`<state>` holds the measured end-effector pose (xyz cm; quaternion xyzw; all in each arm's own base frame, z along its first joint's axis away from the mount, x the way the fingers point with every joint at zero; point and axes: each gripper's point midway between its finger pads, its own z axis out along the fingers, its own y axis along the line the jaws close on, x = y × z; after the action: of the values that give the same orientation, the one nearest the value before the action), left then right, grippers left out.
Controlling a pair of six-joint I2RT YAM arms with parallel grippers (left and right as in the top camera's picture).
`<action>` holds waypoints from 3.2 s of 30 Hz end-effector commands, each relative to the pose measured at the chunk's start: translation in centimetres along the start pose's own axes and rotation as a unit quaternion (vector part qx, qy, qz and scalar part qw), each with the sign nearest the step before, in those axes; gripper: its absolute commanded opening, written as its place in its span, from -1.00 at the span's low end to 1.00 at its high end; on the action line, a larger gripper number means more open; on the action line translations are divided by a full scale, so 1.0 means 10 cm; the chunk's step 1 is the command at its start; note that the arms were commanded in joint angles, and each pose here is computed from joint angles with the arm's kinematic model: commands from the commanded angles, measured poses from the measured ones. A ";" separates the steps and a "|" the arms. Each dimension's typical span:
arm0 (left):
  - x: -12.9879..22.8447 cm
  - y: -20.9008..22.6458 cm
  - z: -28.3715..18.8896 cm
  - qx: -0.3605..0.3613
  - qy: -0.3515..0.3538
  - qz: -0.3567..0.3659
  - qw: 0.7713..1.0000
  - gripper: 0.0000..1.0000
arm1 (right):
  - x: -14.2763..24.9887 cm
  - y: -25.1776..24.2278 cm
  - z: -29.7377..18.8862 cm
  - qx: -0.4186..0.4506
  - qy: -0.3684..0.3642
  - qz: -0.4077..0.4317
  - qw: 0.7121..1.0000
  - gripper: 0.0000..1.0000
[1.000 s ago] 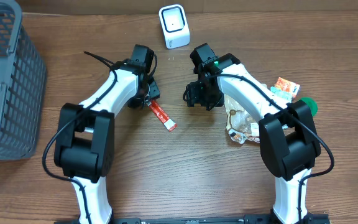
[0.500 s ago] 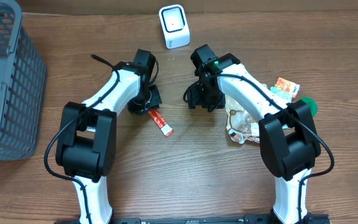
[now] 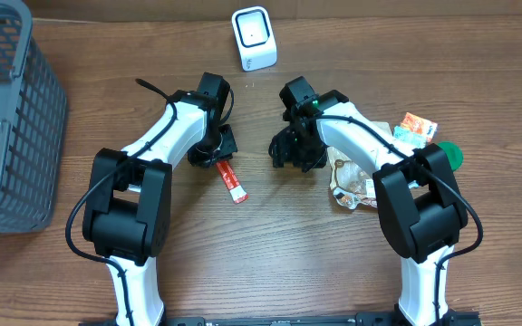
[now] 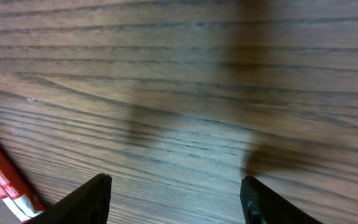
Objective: Scan the item barcode
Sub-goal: 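Lift the red stick with the left gripper toward the right gripper, then close the right gripper on the red stick's free end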
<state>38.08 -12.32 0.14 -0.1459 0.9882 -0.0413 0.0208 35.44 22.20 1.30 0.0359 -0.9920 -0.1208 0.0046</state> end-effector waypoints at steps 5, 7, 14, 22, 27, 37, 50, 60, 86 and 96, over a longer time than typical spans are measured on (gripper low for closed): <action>0.04 0.04 0.13 -0.017 0.004 0.004 1.000 -0.77 | 0.07 0.11 -0.01 -0.033 0.006 -0.004 0.999 0.36; 0.05 0.03 0.13 -0.017 0.005 0.006 1.000 -0.91 | 0.08 0.11 -0.01 -0.034 0.007 -0.004 0.999 0.36; 0.08 0.00 0.11 -0.004 0.016 0.005 1.000 -0.92 | 0.12 0.28 -0.08 -0.110 0.029 -0.023 0.993 0.35; 0.04 -0.11 0.00 0.050 0.041 0.009 0.998 -0.92 | 0.19 0.60 -0.27 -0.243 0.051 -0.073 0.966 0.35; -0.06 -0.09 -0.22 0.050 0.042 0.018 0.998 -0.92 | 0.20 0.63 -0.26 -0.244 0.050 -0.078 0.965 0.35; -0.12 -0.23 -0.60 0.069 0.049 0.035 0.996 -0.92 | 0.23 0.81 -0.33 -0.283 0.058 -0.074 0.954 0.28; -0.01 -0.24 -0.61 0.077 0.072 0.050 0.993 -0.92 | 0.38 1.31 -0.25 -0.297 0.039 -0.155 0.941 0.25; -0.01 -0.24 -0.60 0.071 0.069 0.059 0.993 -0.92 | 0.29 1.21 -0.17 -0.259 0.020 -0.154 0.953 0.24; 0.03 -0.18 -0.60 0.056 0.075 0.059 0.994 -0.92 | 0.16 1.27 -0.04 -0.212 -0.030 -0.184 0.959 0.22; 0.03 -0.18 -0.60 0.056 0.075 0.059 0.994 -0.92 | 0.21 1.26 0.10 -0.207 -0.015 -0.182 0.961 0.11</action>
<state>37.61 -13.22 6.03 -0.0967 0.9889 -0.1018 -0.0486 33.30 34.06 4.29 0.2041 -0.9222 -0.3266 -0.0355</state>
